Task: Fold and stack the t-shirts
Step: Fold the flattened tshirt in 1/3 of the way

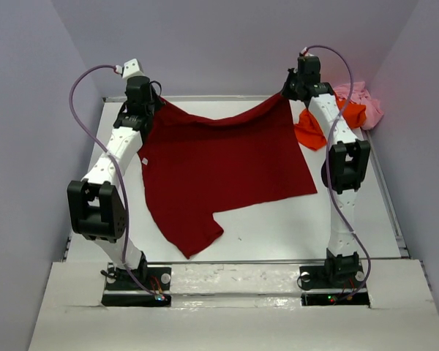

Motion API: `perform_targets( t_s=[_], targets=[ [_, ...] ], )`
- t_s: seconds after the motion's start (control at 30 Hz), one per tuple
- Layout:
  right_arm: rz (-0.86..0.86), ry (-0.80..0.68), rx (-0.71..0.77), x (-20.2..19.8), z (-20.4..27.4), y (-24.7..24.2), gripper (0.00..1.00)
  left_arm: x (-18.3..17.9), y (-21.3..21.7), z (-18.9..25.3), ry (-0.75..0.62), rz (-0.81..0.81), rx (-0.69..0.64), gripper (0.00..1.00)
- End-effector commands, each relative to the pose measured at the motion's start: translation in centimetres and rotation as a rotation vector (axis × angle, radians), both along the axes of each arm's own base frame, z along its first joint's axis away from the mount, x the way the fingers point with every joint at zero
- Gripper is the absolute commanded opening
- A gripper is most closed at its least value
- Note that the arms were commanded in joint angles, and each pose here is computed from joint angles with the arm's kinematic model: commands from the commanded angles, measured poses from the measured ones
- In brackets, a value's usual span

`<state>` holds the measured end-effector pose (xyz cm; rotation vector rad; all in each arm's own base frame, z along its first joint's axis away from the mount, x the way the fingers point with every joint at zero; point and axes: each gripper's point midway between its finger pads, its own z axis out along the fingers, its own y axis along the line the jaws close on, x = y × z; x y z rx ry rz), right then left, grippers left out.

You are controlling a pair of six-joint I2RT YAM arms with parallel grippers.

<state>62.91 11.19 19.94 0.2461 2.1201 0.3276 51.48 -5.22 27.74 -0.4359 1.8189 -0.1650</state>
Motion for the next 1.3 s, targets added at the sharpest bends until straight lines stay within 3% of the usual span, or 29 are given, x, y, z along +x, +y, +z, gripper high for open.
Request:
perform_targets(
  t_s=[0.0,0.2,0.57,0.93,1.27],
  targets=[
    [0.026,-0.130,0.015,1.9,4.1,-0.5,0.00,1.2,0.7,5.2,-0.122,0.028,0.024,0.00],
    [0.036,-0.083,0.030,1.3,2.4,-0.7,0.00,1.4,0.4,2.5,-0.049,0.019,0.010,0.00],
    [-0.015,0.178,0.039,-4.5,-8.3,-1.9,0.00,-2.3,-0.1,-6.7,0.167,-0.001,-0.027,0.00],
    [-0.063,0.191,-0.010,-7.9,-7.3,-3.5,0.00,-6.6,0.1,-10.0,0.239,-0.008,-0.054,0.00],
    [-0.137,0.179,-0.051,-9.1,-5.1,-6.4,0.00,-8.6,1.2,-9.8,0.299,0.010,-0.003,0.00]
  ],
)
